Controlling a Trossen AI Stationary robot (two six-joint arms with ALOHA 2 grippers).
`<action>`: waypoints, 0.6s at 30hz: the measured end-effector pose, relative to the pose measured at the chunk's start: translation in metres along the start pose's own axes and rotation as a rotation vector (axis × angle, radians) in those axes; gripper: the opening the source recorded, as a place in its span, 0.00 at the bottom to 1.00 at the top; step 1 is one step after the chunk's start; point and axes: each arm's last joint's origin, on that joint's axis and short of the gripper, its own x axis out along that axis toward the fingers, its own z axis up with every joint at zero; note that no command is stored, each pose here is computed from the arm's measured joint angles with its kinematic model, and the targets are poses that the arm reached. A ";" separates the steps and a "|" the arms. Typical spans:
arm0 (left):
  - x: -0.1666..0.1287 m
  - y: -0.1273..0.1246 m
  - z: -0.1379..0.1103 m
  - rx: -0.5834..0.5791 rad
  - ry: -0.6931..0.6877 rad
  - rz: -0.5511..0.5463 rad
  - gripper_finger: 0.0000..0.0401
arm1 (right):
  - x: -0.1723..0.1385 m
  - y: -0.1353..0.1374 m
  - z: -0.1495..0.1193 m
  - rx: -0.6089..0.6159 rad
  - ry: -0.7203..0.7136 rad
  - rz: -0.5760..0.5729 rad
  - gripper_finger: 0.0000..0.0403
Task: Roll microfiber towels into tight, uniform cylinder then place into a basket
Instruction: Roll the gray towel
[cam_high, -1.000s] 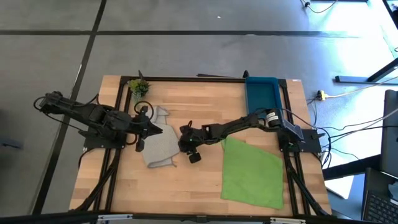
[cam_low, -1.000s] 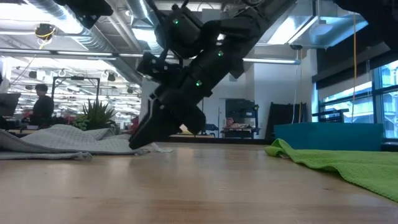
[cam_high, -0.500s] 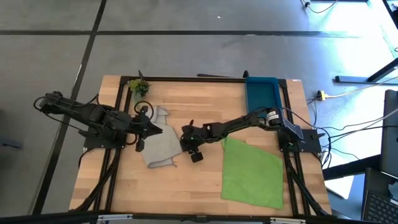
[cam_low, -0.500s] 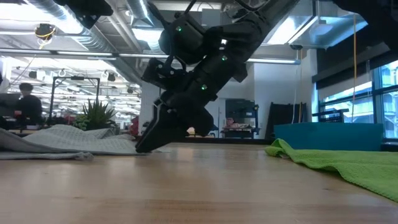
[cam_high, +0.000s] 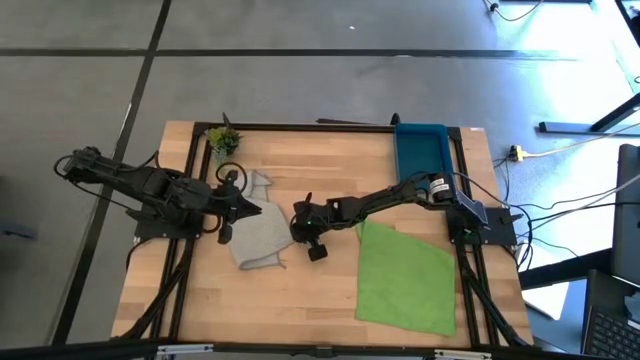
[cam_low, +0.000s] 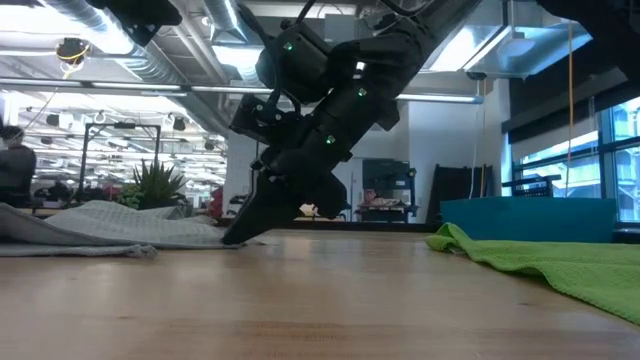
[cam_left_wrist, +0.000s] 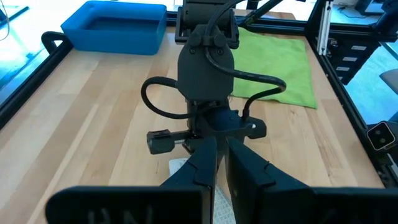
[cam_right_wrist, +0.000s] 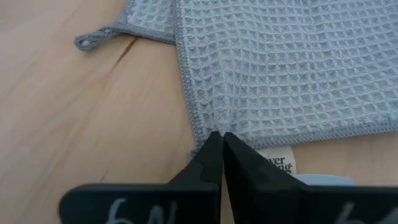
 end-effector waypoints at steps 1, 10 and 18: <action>0.000 0.000 0.000 0.001 -0.001 0.000 0.06 | -0.001 0.000 0.000 -0.002 -0.001 0.000 0.02; 0.001 0.001 -0.001 -0.038 0.009 0.024 0.06 | -0.032 -0.003 0.009 -0.025 0.080 -0.072 0.01; 0.017 -0.002 -0.007 -0.015 0.092 0.091 0.06 | -0.085 -0.006 0.021 -0.083 0.230 -0.237 0.00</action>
